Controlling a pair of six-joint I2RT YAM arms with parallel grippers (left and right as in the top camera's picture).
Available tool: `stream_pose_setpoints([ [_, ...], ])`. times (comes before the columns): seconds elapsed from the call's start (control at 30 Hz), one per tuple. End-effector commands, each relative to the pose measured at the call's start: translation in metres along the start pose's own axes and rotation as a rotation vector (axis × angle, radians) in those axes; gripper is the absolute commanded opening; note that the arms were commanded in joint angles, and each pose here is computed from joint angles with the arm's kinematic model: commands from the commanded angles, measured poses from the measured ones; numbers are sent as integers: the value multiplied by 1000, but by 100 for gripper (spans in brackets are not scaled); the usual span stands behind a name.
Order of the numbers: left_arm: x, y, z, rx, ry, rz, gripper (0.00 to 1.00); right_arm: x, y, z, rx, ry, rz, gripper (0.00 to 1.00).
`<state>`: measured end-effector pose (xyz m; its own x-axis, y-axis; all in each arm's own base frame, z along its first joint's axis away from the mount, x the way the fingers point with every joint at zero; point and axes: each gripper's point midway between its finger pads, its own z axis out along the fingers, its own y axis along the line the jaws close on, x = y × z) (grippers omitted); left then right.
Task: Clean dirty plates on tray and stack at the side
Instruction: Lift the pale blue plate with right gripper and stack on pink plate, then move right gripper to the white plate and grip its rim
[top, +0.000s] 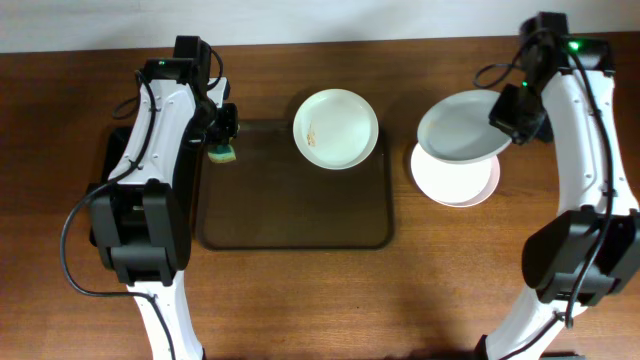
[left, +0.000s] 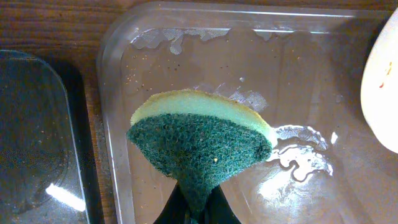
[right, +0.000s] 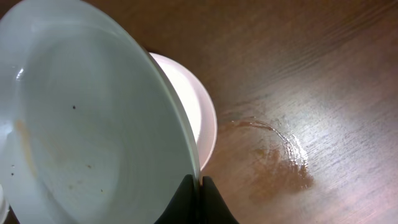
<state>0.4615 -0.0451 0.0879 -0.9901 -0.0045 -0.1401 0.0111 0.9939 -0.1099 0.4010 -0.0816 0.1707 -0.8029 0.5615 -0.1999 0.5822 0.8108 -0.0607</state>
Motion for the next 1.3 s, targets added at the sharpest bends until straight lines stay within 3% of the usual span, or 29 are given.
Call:
stream_pose_setpoints([
  [0.0, -3, -3, -2, 15, -10, 20, 1, 9, -7, 16, -20, 37, 0, 4],
  [0.2, -3, -3, -2, 15, -13, 20, 1, 33, -8, 78, 3, 86, -8, 5],
  [0.23, -3, -3, -2, 15, -12, 20, 1, 39, -9, 88, 8, 97, -10, 11],
  [0.27, -3, -2, -2, 15, -12, 20, 1, 44, -10, 95, 12, 106, -11, 23],
  [0.3, -3, -3, -2, 15, -12, 20, 1, 47, -11, 98, 16, 114, -12, 43],
  [0.33, -3, -3, -2, 15, -12, 20, 1, 49, -12, 100, 18, 118, -13, 57],
  [0.4, -3, -3, -2, 15, -12, 20, 1, 47, -10, 96, 8, 116, -13, 66],
  [0.5, -3, -3, -2, 15, -12, 20, 1, 35, 15, 66, -117, 76, -71, 67],
  [0.67, -3, -3, -2, 15, -12, 20, 1, 32, 112, 8, -372, -36, -137, 68],
  [0.8, -2, -2, -2, 15, -6, 19, 1, 62, 188, 22, -385, -93, -133, 63],
  [0.93, 0, -2, -2, 14, -1, 19, 1, 89, 231, 55, -370, -86, -166, 57],
  [1.17, 0, -2, -2, 14, -1, 19, 1, 119, 232, 110, -239, -9, -152, 51],
  [1.27, -2, -2, -2, 14, -6, 20, 1, 143, 223, 118, -209, 109, -163, 50],
])
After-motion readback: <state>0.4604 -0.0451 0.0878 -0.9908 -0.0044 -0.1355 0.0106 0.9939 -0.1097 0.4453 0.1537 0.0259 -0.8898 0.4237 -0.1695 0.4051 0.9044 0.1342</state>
